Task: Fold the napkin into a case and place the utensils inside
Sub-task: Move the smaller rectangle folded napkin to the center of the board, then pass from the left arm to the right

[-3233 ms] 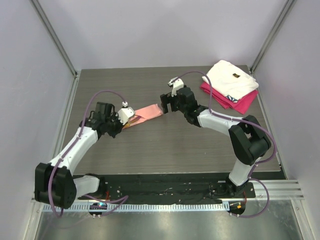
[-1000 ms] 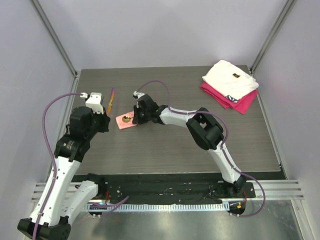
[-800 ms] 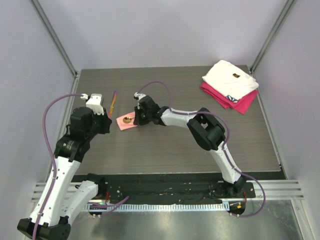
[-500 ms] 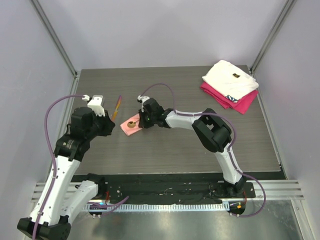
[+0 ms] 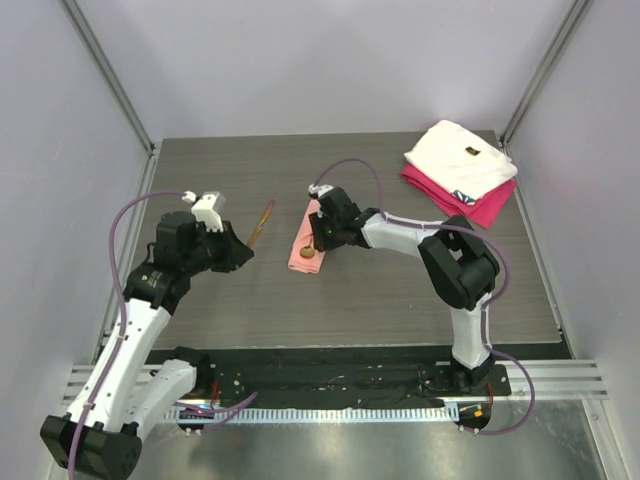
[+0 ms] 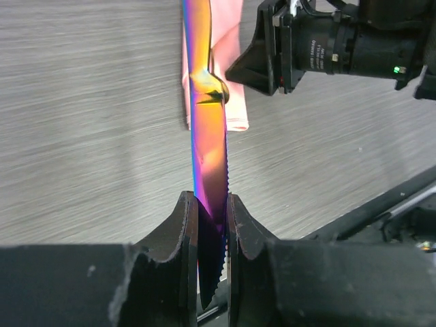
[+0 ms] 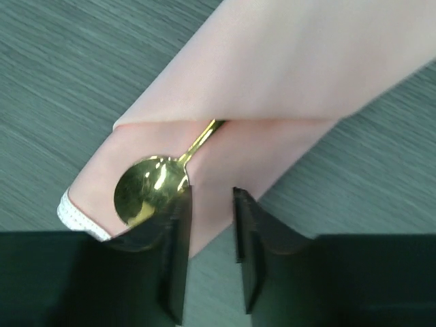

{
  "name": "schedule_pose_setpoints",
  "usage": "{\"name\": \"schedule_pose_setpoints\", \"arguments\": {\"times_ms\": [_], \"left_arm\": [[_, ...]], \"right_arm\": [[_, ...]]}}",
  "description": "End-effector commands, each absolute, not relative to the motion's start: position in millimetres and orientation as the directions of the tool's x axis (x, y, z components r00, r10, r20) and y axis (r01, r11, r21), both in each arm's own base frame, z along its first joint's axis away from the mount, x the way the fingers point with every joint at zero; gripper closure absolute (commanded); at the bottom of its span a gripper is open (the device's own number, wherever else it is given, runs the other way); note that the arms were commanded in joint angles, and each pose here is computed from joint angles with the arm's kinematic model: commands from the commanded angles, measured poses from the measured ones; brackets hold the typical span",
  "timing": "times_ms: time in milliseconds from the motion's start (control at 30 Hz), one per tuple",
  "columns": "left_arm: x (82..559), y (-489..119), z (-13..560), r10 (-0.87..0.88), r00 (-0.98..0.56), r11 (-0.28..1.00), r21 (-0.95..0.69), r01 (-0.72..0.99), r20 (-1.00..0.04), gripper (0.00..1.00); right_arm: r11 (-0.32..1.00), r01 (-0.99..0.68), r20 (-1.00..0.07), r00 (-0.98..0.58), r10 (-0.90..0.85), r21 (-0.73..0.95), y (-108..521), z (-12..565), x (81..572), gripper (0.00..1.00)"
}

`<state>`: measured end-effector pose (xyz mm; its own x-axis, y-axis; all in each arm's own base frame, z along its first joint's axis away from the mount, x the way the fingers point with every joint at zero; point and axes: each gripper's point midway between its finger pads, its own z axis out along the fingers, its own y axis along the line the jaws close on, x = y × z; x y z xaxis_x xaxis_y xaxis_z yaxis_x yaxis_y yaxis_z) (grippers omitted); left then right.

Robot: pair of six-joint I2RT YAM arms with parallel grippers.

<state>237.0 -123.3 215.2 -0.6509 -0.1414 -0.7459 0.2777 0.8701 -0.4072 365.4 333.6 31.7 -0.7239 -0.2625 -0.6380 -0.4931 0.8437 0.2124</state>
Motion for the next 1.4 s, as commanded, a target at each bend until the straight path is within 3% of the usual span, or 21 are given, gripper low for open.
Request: {"name": "schedule_pose_setpoints", "arguments": {"times_ms": [0, 100, 167, 267, 367, 500, 700, 1367], "left_arm": [[252.6, -150.9, 231.5, -0.230, -0.595, 0.787, -0.507, 0.352, -0.770, 1.00], [257.2, -166.8, 228.2, -0.232, -0.556, 0.784, -0.491, 0.379, -0.798, 1.00], [262.2, -168.0, 224.8, -0.222, -0.516, 0.839, -0.432, 0.331, -0.827, 1.00], [270.9, -170.4, 218.8, -0.269, -0.495, 0.862, -0.436, 0.259, -0.826, 1.00], [271.6, -174.3, 215.5, -0.291, -0.486, 0.870, -0.439, 0.223, -0.824, 1.00], [268.4, -175.1, 213.7, -0.321, -0.466, 0.872, -0.449, 0.194, -0.825, 1.00], [265.8, -169.7, 210.3, -0.336, -0.457, 0.879, -0.449, 0.163, -0.824, 1.00], [262.5, -188.4, 205.7, -0.328, -0.505, 0.853, -0.480, 0.205, -0.798, 1.00]], "right_arm": [[0.861, -0.465, -0.737, -0.653, -0.177, 0.205, 332.5, 116.1, 367.7, 0.43], [0.829, -0.413, -0.704, -0.710, -0.034, 0.377, 339.5, 139.5, 357.4, 0.28], [0.801, -0.360, -0.666, -0.744, 0.065, 0.479, 347.6, 155.8, 357.1, 0.24], [0.707, -0.383, -0.678, -0.711, 0.186, 0.595, 368.9, 188.4, 353.0, 0.26], [0.700, -0.343, -0.672, -0.692, 0.263, 0.627, 368.7, 195.5, 359.5, 0.30], [0.633, -0.303, -0.589, -0.748, 0.305, 0.712, 385.2, 196.3, 353.3, 0.36], [0.564, -0.280, -0.547, -0.744, 0.384, 0.777, 386.8, 204.7, 347.0, 0.39], [0.496, -0.290, -0.503, -0.779, 0.375, 0.819, 418.7, 203.3, 335.8, 0.42]]}}
